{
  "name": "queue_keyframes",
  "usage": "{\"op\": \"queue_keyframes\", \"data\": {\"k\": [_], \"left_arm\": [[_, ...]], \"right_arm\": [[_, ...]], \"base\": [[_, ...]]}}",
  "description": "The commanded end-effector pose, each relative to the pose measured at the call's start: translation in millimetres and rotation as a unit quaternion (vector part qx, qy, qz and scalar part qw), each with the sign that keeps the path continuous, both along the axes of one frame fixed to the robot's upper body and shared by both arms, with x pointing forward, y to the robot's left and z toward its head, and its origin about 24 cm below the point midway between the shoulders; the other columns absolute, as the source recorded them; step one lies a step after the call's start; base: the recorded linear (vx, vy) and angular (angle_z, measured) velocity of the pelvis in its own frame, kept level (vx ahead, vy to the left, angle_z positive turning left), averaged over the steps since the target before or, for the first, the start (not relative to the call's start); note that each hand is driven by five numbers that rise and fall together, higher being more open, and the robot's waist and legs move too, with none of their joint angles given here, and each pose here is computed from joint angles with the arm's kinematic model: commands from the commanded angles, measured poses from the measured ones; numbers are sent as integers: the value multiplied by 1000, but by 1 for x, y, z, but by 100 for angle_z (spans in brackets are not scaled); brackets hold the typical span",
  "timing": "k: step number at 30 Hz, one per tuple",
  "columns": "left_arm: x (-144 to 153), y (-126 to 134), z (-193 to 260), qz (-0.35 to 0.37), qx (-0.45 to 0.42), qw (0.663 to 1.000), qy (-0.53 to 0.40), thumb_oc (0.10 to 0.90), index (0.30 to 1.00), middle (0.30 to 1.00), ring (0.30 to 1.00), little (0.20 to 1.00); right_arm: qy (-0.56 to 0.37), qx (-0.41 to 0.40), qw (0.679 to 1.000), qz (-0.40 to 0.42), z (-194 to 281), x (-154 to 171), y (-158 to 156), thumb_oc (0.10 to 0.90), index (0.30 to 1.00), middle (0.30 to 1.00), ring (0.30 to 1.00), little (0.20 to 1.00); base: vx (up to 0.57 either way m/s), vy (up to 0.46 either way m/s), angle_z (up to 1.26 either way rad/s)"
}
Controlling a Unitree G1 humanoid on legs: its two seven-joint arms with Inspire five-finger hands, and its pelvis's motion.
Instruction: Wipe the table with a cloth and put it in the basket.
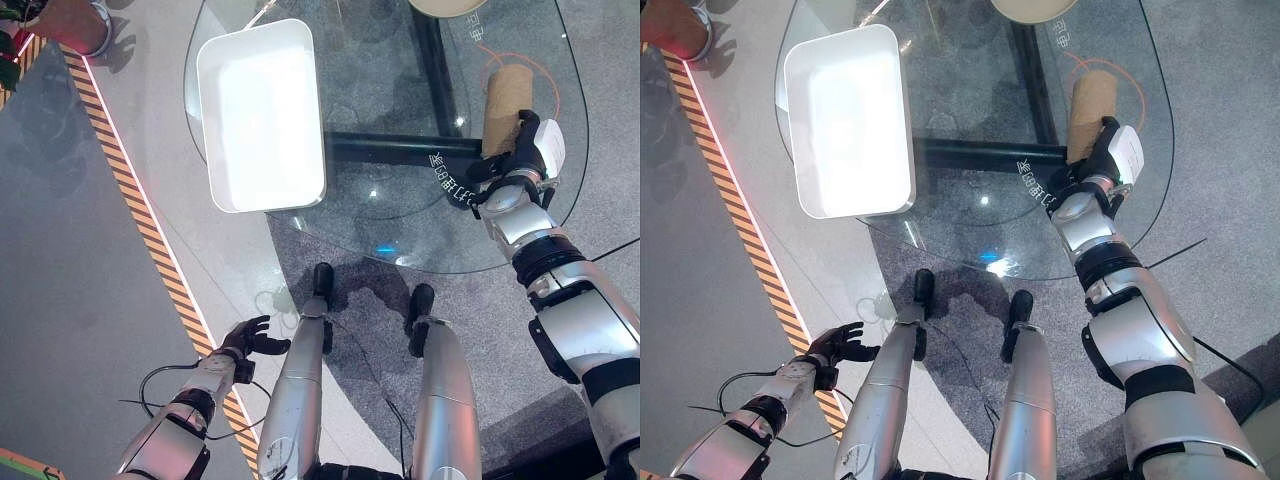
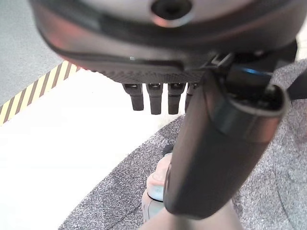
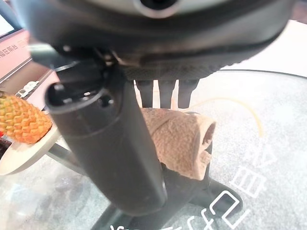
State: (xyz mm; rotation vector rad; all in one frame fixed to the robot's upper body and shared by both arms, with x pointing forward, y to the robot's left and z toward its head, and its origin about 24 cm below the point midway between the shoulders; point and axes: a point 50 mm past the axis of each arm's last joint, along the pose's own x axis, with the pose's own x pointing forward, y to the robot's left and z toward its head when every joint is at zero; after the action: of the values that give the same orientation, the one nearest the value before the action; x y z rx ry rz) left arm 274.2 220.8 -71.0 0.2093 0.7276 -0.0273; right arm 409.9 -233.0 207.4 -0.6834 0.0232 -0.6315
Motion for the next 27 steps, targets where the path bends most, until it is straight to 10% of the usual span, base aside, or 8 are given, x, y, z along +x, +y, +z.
{"op": "queue_keyframes", "data": {"k": [1, 6, 7, 27], "left_arm": [[-20, 4, -15, 26, -3, 999, 28, 800, 900, 900, 900, 900], [-18, 5, -14, 25, -2, 999, 28, 800, 900, 900, 900, 900], [-18, 5, -14, 25, -2, 999, 27, 800, 900, 900, 900, 900], [-14, 8, -10, 22, 1, 999, 24, 800, 900, 900, 900, 900]], "right_arm": [[-52, -61, 997, -22, 42, 0, -8, 800, 900, 900, 900, 900], [-33, -74, 996, -25, 39, 0, -9, 800, 900, 900, 900, 900], [-25, -80, 996, -25, 38, 0, -10, 100, 300, 300, 300, 200], [15, -69, 997, -38, 26, -2, -22, 100, 300, 300, 300, 200]], "base": [[0, 0, 0], [0, 0, 0], [0, 0, 0], [0, 0, 0]]}}
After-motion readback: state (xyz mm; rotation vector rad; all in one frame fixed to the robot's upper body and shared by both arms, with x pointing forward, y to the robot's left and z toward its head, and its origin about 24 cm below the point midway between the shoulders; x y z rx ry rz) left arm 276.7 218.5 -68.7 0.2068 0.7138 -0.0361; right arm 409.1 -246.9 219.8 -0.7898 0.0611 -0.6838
